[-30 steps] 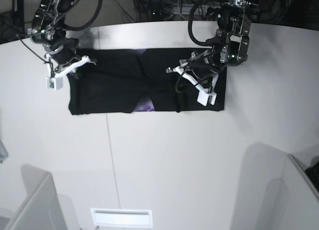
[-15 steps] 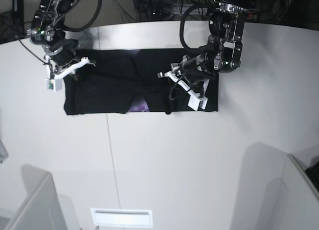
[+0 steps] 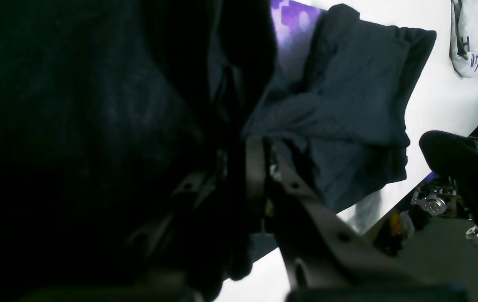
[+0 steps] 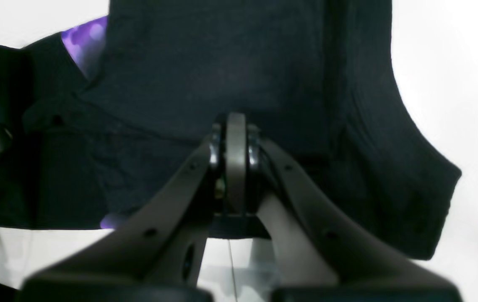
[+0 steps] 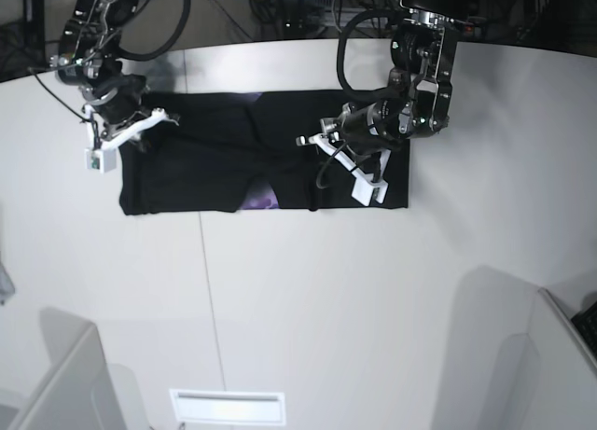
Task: Fold the T-shirt properly
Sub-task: 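Fold the strip end held by the left gripper toward the right gripper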
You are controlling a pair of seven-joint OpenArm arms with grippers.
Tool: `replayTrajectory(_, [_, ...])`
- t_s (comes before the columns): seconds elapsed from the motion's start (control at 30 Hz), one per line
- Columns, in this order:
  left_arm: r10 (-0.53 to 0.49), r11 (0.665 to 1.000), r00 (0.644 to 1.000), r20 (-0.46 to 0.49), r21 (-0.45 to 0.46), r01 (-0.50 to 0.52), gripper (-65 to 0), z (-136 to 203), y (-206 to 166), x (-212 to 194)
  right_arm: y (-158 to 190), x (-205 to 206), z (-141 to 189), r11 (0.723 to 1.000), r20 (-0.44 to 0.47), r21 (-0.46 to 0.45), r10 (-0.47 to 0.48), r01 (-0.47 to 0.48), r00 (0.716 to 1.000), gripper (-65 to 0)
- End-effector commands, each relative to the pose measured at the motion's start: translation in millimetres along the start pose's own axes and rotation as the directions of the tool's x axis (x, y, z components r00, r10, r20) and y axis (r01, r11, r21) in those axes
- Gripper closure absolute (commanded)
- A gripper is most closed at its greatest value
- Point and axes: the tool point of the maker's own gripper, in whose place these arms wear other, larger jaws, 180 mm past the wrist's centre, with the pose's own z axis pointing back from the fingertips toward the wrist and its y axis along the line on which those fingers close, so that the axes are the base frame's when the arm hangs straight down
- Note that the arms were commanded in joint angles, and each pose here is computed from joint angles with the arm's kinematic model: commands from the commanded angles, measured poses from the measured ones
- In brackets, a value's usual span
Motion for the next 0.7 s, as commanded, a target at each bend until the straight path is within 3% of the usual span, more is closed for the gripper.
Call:
replayTrajectory(0.0, [-0.005,0.999,1.0,0.024,-0.032,0.006,0.0,2,-10,9,1,11,3,1.0,0.04,0.007,0.008,-0.008,0.999,0.0])
replayTrajectory(0.03, [-0.005,0.999,1.0,0.024,-0.032,0.006,0.0,2,-10,9,1,11,3,1.0,0.04,0.007,0.008,-0.008,0.999,0.0])
replayTrajectory(0.2, [-0.004,0.999,1.0,0.026,-0.036,0.005,-28.5,1,-11,9,1,11,3,1.0,0.04,0.007,0.008,-0.008,0.999,0.0])
replayTrajectory(0.33, [0.004,0.999,1.0,0.028,-0.048,-0.003,-41.8,-1,-17,9,1,11,3,1.0,0.04,0.007,0.008,-0.008,0.999,0.0])
replayTrajectory(0.43, [0.008,0.997,0.999,0.042,-0.077,-0.005,-45.4,-4,-30,15,1,11,3,1.0,0.04,0.007,0.008,-0.008,0.999,0.0])
replayTrajectory(0.67, [-0.107,0.982,0.994,-0.031,-0.16,0.101,-44.9,-26,-75,3,1,11,3,1.0,0.04,0.007,0.008,-0.008,0.999,0.0])
